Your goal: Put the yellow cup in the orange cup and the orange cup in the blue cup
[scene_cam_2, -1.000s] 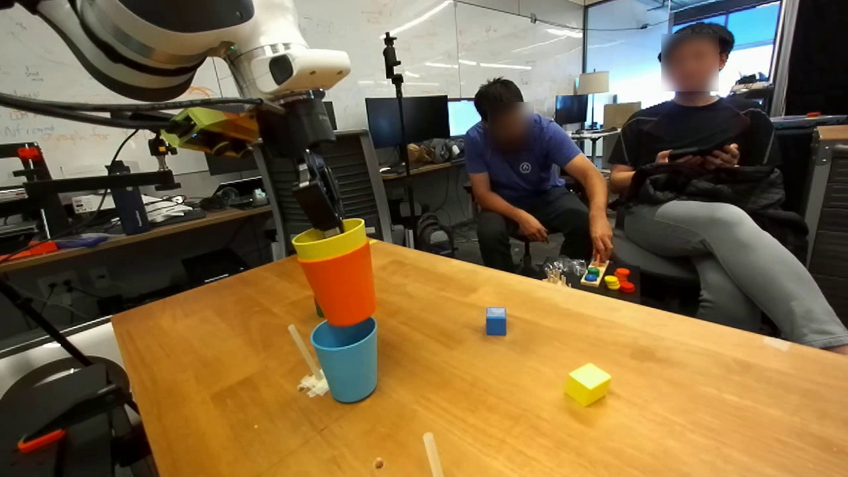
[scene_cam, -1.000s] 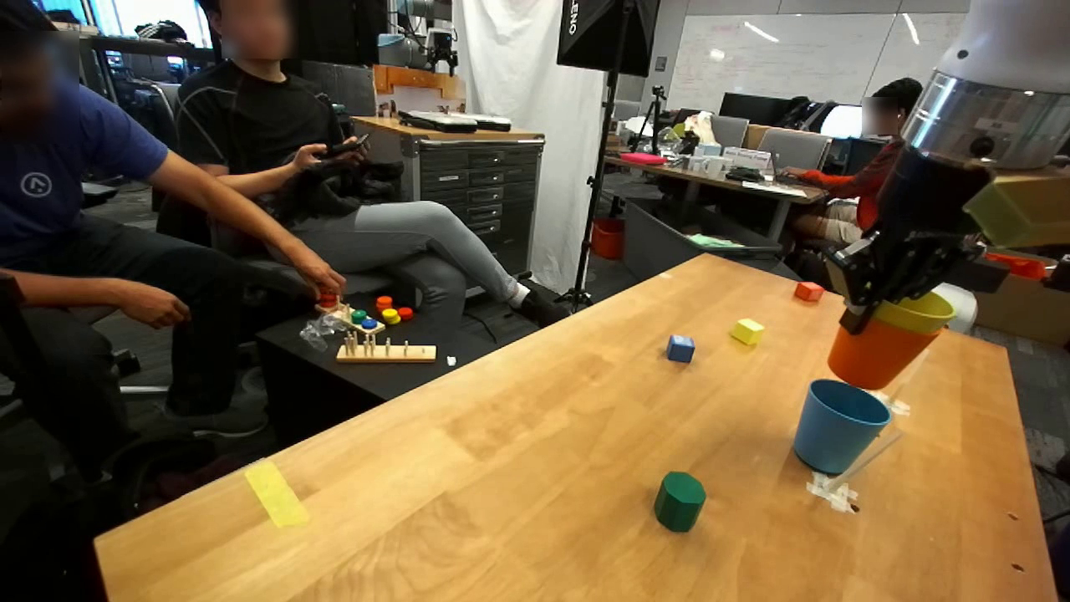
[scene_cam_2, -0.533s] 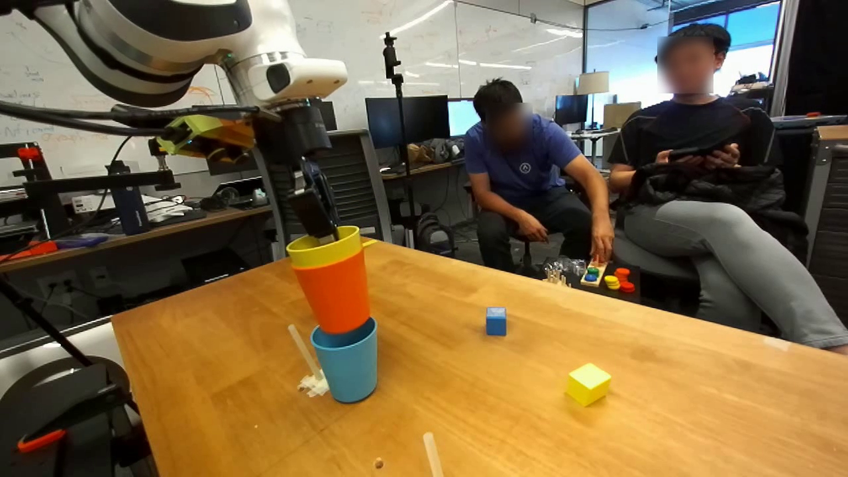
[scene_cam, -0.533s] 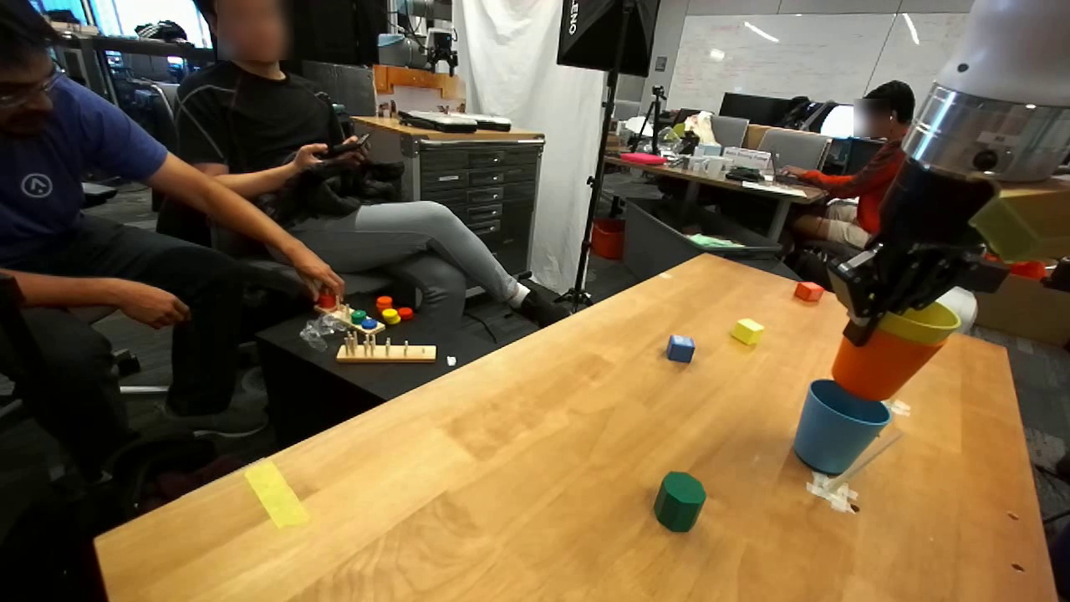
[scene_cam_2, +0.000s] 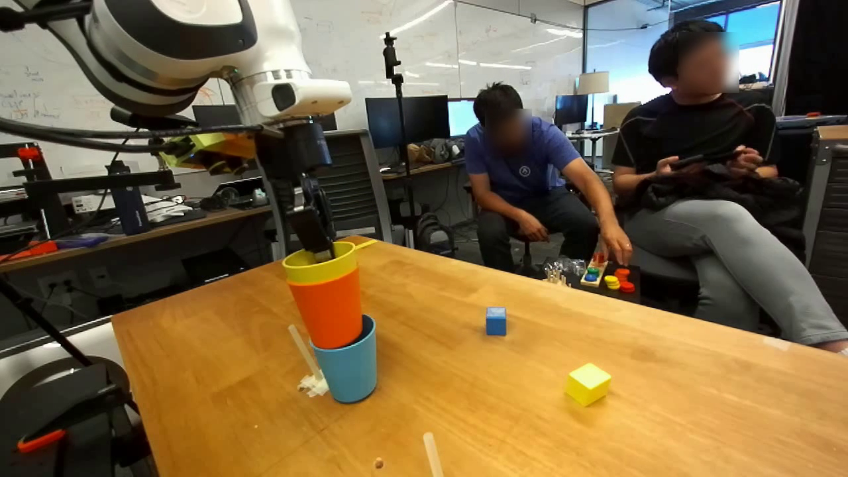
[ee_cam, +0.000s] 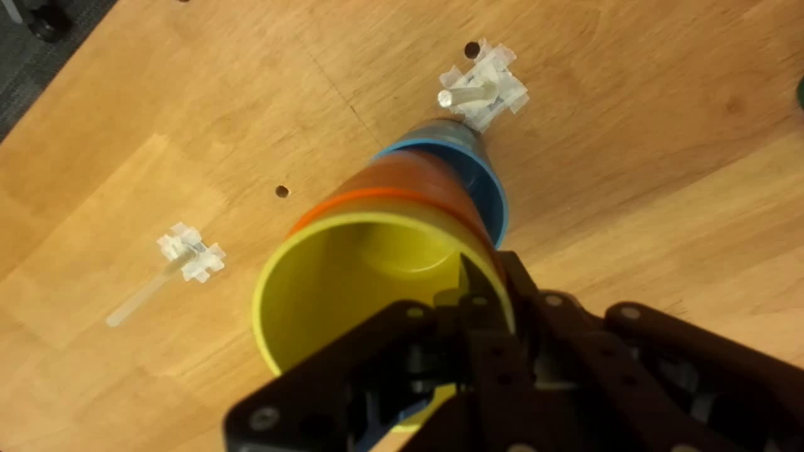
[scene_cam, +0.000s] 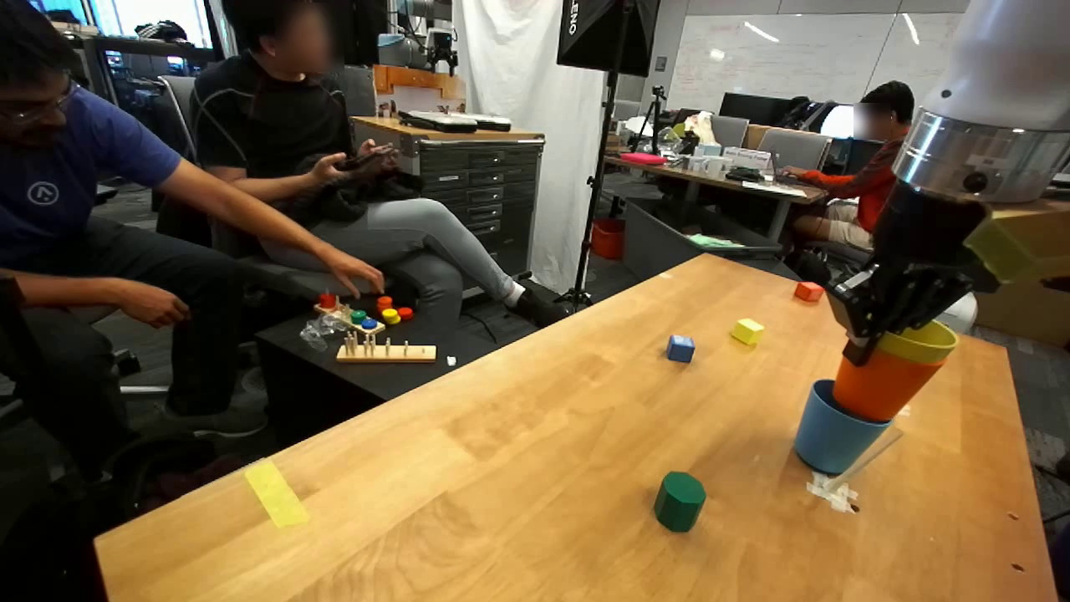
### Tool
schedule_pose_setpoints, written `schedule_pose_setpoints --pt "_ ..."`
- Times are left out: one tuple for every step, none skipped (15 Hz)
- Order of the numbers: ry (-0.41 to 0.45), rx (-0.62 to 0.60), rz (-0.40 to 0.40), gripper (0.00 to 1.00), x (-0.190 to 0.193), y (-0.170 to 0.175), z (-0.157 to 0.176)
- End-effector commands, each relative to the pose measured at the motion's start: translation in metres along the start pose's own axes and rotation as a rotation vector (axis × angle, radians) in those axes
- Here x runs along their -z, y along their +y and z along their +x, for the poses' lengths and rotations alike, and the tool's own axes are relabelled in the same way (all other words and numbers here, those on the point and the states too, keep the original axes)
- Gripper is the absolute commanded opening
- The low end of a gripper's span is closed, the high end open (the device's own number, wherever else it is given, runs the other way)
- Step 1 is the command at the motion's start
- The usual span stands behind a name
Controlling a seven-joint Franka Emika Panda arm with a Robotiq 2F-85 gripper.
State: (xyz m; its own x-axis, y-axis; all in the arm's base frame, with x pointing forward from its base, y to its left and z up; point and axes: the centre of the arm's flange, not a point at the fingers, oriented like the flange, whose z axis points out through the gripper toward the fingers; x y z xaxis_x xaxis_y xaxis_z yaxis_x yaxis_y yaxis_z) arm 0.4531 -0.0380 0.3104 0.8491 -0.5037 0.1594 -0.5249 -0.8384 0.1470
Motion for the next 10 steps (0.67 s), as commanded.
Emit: schedule_pose_setpoints --pt "-0.021 0.011 0.021 0.02 -0.0003 -0.0037 0.0015" --pt "-0.025 0.01 0.021 0.02 -0.002 -0.004 0.0016" --pt "-0.025 0.008 0.021 0.02 -0.004 -0.0044 0.0018" --pt "-0.022 0.006 0.022 0.02 -0.0051 -0.0049 0.0024" --pt "-0.022 0.004 0.023 0.02 -0.0057 -0.0054 0.0029" --pt "-0.016 0.001 0.027 0.02 -0.006 -0.0062 0.004" --pt "-0.008 -0.002 0.032 0.02 -0.0061 -0.0072 0.0056" --pt "-0.004 -0.003 0.035 0.02 -0.0058 -0.008 0.0071" --pt "0.005 -0.006 0.039 0.02 -0.0054 -0.009 0.009" --pt "0.01 -0.008 0.044 0.02 -0.0053 -0.01 0.0103"
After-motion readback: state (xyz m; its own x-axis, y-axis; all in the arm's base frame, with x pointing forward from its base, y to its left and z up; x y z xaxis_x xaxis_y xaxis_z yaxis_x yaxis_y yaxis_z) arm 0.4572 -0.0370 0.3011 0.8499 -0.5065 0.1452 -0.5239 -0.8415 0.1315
